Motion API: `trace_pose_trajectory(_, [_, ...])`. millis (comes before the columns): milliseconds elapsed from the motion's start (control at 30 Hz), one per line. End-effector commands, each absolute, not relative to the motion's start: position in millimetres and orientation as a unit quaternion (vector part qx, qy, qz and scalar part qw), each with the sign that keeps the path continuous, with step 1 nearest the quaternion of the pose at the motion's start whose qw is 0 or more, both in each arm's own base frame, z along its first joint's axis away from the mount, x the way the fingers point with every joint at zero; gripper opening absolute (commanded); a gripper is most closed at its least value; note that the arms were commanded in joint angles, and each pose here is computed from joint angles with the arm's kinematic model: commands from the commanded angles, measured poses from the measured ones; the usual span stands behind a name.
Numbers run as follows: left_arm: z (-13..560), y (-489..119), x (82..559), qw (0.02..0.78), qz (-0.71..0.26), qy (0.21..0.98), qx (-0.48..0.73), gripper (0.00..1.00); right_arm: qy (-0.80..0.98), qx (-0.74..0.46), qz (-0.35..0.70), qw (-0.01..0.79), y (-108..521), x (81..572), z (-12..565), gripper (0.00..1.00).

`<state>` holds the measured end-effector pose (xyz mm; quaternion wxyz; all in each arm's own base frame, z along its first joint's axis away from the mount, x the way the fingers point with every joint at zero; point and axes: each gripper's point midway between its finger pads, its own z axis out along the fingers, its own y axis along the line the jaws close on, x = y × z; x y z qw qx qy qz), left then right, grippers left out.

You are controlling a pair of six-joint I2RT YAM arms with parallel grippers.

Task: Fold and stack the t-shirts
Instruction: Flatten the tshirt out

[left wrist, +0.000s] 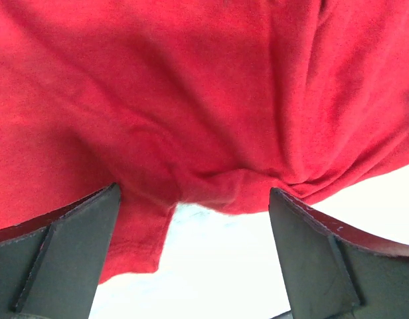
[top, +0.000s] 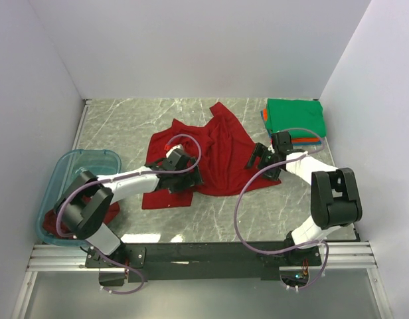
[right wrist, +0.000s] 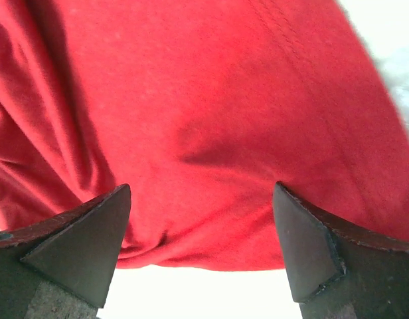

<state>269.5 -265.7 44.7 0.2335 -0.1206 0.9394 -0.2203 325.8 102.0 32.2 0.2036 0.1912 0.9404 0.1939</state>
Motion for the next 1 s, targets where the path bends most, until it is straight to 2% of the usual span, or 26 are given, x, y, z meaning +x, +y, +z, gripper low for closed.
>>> trace_pose_trajectory(0, [80, -257, 279, 0.273, -0.215, 0.927, -0.143, 0.99, 0.940, 0.172, 0.167, 0.243, 88, 331, 62, 0.93])
trace_pose_trajectory(100, [120, -240, 272, 0.312, -0.231, 0.908, -0.159, 1.00, 0.921, 0.162, 0.180, 0.306, 86, 337, 107, 0.94])
trace_pose_trajectory(200, [130, -205, 253, 0.327, -0.202, 0.901, -0.202, 1.00, 0.894, 0.180, 0.161, 0.377, 71, 334, 151, 0.94])
trace_pose_trajectory(333, [116, -158, 222, 0.316, -0.151, 0.893, -0.282, 0.99, 0.860, 0.231, 0.128, 0.436, 46, 314, 176, 0.95])
trace_pose_trajectory(400, [106, -139, 206, 0.307, -0.132, 0.887, -0.318, 0.99, 0.835, 0.264, 0.121, 0.468, 34, 305, 187, 0.98])
trace_pose_trajectory(667, [74, -128, 185, 0.273, -0.124, 0.883, -0.362, 0.99, 0.823, 0.262, 0.127, 0.487, 30, 286, 177, 0.98])
trace_pose_trajectory(967, [53, -115, 200, 0.294, -0.071, 0.860, -0.411, 0.86, 0.853, 0.231, 0.124, 0.451, 38, 287, 154, 0.97])
